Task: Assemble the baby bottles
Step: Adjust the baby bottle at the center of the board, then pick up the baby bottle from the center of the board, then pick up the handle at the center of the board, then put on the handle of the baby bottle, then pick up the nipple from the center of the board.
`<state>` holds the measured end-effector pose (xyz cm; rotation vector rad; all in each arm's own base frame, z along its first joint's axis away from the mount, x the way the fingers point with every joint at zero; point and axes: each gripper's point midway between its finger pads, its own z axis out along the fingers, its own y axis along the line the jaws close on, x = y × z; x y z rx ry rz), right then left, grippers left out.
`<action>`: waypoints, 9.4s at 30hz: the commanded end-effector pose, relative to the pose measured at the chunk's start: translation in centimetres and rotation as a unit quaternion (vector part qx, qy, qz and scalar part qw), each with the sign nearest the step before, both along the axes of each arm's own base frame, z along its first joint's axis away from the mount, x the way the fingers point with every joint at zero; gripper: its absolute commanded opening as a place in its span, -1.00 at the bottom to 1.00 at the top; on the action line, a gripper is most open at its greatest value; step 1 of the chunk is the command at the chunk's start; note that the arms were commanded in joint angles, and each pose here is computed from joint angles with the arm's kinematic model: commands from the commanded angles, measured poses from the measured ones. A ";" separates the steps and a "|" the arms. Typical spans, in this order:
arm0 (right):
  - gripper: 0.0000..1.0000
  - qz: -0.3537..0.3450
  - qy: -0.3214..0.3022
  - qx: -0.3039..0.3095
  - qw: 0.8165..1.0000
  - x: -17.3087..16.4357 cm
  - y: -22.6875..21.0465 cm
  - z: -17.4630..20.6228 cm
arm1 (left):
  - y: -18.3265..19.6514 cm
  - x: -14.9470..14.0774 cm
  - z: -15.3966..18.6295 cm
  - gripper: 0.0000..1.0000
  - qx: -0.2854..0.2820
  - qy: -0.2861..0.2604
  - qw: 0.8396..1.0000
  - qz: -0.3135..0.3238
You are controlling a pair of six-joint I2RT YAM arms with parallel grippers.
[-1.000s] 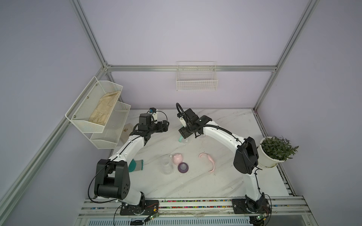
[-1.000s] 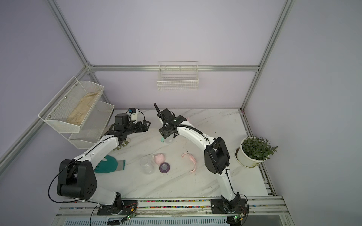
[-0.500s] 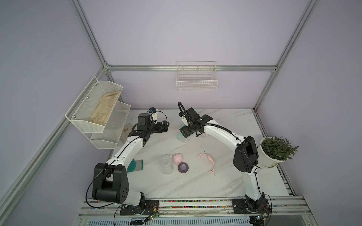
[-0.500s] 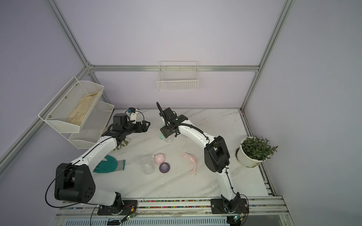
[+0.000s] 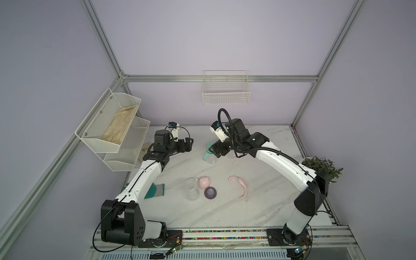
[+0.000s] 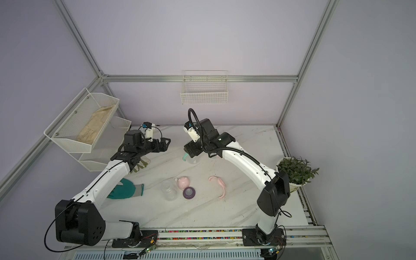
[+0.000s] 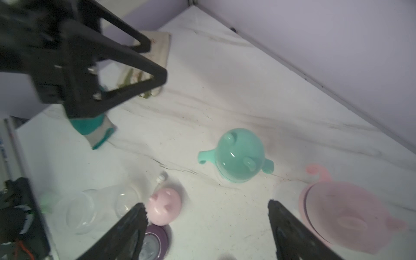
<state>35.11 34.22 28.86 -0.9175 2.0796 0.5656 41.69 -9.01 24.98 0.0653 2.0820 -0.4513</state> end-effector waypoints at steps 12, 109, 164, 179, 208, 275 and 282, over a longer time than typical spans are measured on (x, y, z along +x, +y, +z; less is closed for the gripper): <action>0.81 0.194 0.006 0.106 0.975 -13.8 11.6 -2.9 | 5.1 -3.3 0.2 0.99 0.036 0.003 0.996 0.087; 0.20 0.061 0.100 0.222 0.968 -4.8 2.3 5.9 | -14.4 -12.1 8.2 0.12 -0.049 -0.224 0.874 -0.429; -0.73 -0.445 0.291 -0.049 0.846 -11.8 -17.8 -25.0 | -7.7 -9.7 4.5 -1.00 0.063 -0.173 0.962 -0.202; -1.00 -0.364 0.032 -0.011 0.931 -1.2 -14.1 -0.9 | -12.8 -12.4 2.5 -1.00 0.093 -0.118 0.941 -0.303; -1.00 -0.203 0.025 0.032 0.978 -1.1 -4.7 0.8 | -14.8 -8.3 3.6 -1.00 0.108 -0.103 0.946 -0.287; 0.71 -0.027 0.089 -0.010 0.996 -11.4 0.4 -15.7 | -3.5 -11.5 9.3 -1.00 0.058 -0.312 0.947 -0.048; 0.82 0.015 0.118 -0.030 0.992 -12.9 2.2 -20.1 | -2.7 -13.3 8.6 -1.00 0.044 -0.316 0.947 -0.040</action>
